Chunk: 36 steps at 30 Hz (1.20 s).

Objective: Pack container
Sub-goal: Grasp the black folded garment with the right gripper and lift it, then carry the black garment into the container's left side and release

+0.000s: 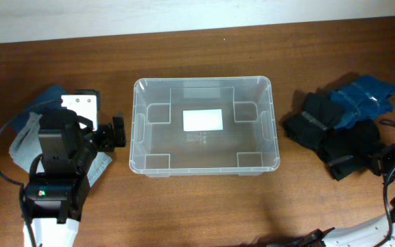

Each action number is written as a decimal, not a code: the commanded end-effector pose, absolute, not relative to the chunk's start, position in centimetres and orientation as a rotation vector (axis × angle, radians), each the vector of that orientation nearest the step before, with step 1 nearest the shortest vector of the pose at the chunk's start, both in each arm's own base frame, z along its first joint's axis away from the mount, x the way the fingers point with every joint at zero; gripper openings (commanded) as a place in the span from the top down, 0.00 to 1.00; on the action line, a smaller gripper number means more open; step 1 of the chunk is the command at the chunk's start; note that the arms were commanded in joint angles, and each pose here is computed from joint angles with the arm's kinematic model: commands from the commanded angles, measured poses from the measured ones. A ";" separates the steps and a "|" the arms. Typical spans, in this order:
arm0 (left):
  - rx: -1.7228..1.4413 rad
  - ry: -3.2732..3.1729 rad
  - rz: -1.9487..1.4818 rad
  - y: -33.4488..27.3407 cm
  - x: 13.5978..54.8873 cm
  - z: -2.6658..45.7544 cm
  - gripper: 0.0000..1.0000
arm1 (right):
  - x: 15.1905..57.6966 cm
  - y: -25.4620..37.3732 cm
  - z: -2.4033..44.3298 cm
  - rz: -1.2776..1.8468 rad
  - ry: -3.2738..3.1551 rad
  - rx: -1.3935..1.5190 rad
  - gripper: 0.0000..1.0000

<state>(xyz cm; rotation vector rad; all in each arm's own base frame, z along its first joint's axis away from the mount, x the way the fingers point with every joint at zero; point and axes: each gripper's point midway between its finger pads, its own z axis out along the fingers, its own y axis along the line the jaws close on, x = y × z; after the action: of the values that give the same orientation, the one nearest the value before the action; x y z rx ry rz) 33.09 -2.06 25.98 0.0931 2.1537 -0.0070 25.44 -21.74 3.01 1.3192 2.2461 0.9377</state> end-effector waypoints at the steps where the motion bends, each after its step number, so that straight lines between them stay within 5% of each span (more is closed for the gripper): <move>1: 0.083 2.136 -0.010 -2.1 33.3 26.7 0.01 | 26.7 -21.4 10.0 0.862 2.205 1.147 0.96; 8: 0.081 2.137 -0.007 -2.0 33.3 26.7 0.01 | 30.5 -11.2 30.0 0.508 2.231 0.421 0.96; 12: 0.004 2.174 0.030 -0.5 33.2 25.8 0.00 | 32.6 -1.6 32.8 0.560 2.257 0.151 0.96; 16: -0.154 2.305 0.118 4.0 32.7 22.5 0.01 | 35.5 9.9 30.6 0.713 2.354 0.005 0.96; 21: -0.226 2.375 0.147 6.1 33.0 20.2 0.00 | 37.2 23.5 20.6 0.848 2.595 -0.204 0.96; 30: -0.226 2.380 0.148 6.1 33.0 20.1 0.01 | 36.7 32.6 8.7 0.918 2.807 -0.162 0.96; 31: -0.226 2.380 0.148 6.1 33.0 20.1 0.00 | 36.7 32.6 7.8 0.911 2.824 -0.157 0.67; 32: -0.226 2.379 0.147 6.1 33.0 20.1 0.01 | 36.8 32.3 7.7 0.894 2.824 -0.184 0.01; 36: -0.225 2.380 0.146 6.1 33.0 20.1 0.01 | 38.0 29.6 10.6 0.843 2.769 -0.279 0.02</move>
<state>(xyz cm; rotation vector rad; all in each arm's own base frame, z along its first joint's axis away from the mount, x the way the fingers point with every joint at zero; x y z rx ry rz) 32.85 5.78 19.73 -0.2048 2.3891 0.1412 36.03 31.43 6.71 -0.2051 2.8710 0.8640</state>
